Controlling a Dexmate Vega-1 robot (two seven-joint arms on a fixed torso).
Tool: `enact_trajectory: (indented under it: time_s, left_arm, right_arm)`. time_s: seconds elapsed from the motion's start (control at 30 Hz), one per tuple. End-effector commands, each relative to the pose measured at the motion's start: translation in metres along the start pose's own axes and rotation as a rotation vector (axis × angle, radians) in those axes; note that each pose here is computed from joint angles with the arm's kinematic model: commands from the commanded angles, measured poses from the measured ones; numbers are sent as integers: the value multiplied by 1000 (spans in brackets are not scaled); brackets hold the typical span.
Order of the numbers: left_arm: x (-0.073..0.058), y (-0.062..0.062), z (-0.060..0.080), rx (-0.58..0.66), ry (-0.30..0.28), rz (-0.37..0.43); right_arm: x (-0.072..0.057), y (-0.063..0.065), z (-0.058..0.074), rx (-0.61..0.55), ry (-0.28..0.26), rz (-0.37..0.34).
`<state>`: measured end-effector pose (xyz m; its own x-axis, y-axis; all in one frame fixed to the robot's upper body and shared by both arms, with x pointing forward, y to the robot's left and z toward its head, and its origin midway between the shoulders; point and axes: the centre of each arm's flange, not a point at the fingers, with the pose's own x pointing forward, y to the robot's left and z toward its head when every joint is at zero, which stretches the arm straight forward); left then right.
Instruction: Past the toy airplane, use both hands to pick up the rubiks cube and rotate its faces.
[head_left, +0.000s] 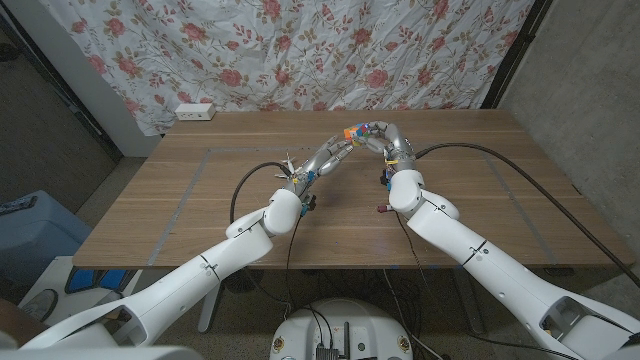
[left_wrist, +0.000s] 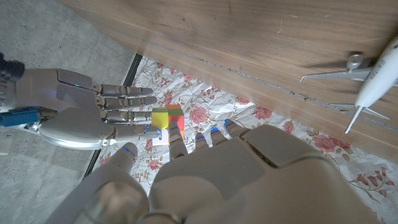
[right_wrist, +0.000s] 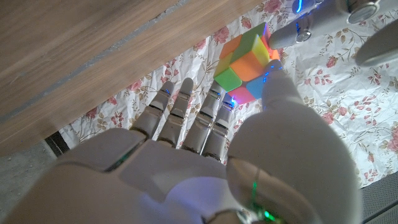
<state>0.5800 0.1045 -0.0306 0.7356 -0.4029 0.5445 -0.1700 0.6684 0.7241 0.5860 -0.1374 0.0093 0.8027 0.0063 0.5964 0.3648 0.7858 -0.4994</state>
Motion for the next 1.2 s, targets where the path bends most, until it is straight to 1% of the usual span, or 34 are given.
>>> enact_trajectory:
  time_s: [0.03,0.13,0.33,0.6,0.77,0.8,1.0,1.13,1.2]
  left_arm:
    - [-1,0,0,-1,0,0]
    - [-4,1,0,0,3,6]
    - [-9,4,0,11,7,13]
    - [-20,8,-3,17,34,43]
    - [-26,13,-3,21,43,61]
    - [-27,14,-3,19,42,64]
    - [-32,20,-4,-2,40,76]
    - [-36,24,-6,-33,47,91]
    - [-37,27,-7,-49,41,91]
  right_arm:
    - [0,-2,-1,5,6,-5]
    - [-1,-3,-2,6,14,-6]
    - [-2,-7,-4,1,11,-12]
    - [-2,-9,-3,-4,10,-6]
    - [-2,-10,-3,-18,4,1]
    - [-2,-10,-3,-18,9,-2]
    - [-3,-13,-4,-36,1,10]
    - [-3,-14,-5,-48,-3,20]
    - [-4,-15,-6,-52,0,22]
